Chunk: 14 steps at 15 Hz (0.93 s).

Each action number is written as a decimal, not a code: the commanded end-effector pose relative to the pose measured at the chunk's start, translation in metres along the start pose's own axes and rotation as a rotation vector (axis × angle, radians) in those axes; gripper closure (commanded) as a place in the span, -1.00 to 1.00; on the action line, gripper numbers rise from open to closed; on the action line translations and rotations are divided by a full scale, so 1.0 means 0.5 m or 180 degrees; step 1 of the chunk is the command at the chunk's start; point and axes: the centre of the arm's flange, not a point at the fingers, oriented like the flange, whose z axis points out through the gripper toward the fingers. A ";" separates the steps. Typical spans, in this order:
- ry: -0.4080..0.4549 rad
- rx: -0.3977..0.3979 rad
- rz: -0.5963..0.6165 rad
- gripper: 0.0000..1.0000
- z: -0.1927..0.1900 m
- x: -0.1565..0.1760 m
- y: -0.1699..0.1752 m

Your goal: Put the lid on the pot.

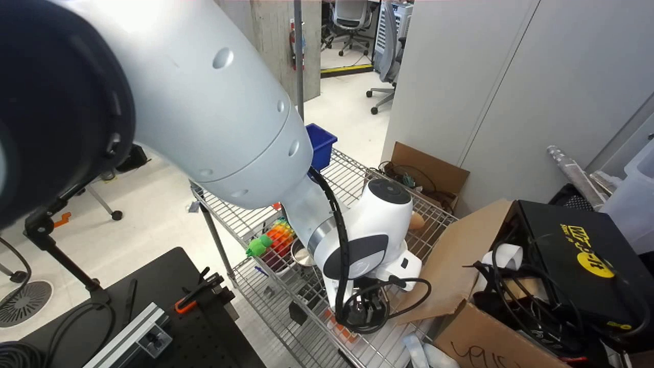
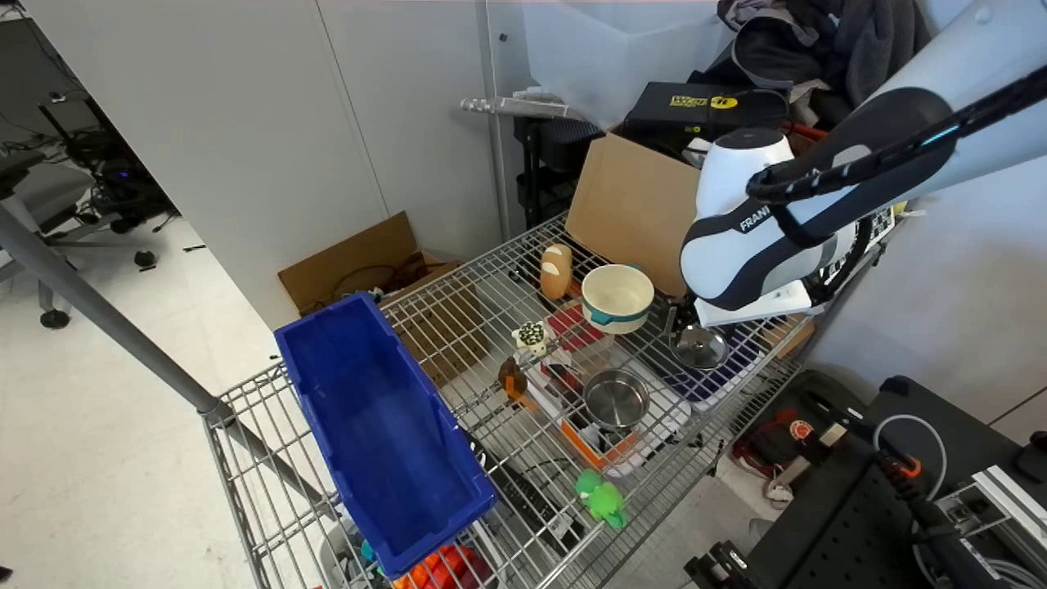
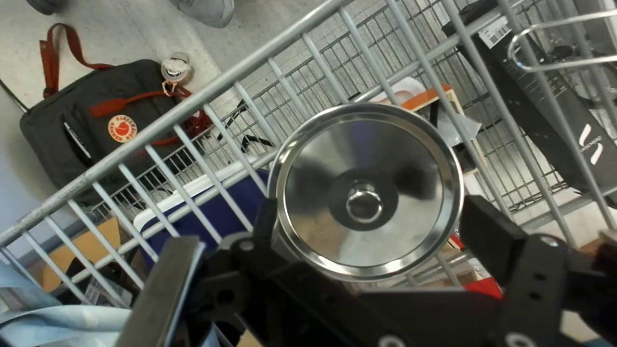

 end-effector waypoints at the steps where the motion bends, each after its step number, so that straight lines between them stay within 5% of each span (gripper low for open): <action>1: -0.0014 -0.0124 0.0043 -0.34 0.022 0.024 -0.018; 10: -0.0066 -0.0118 0.0137 0.98 0.013 0.041 -0.031; 14: -0.0004 0.0044 0.0081 0.89 -0.075 0.003 -0.025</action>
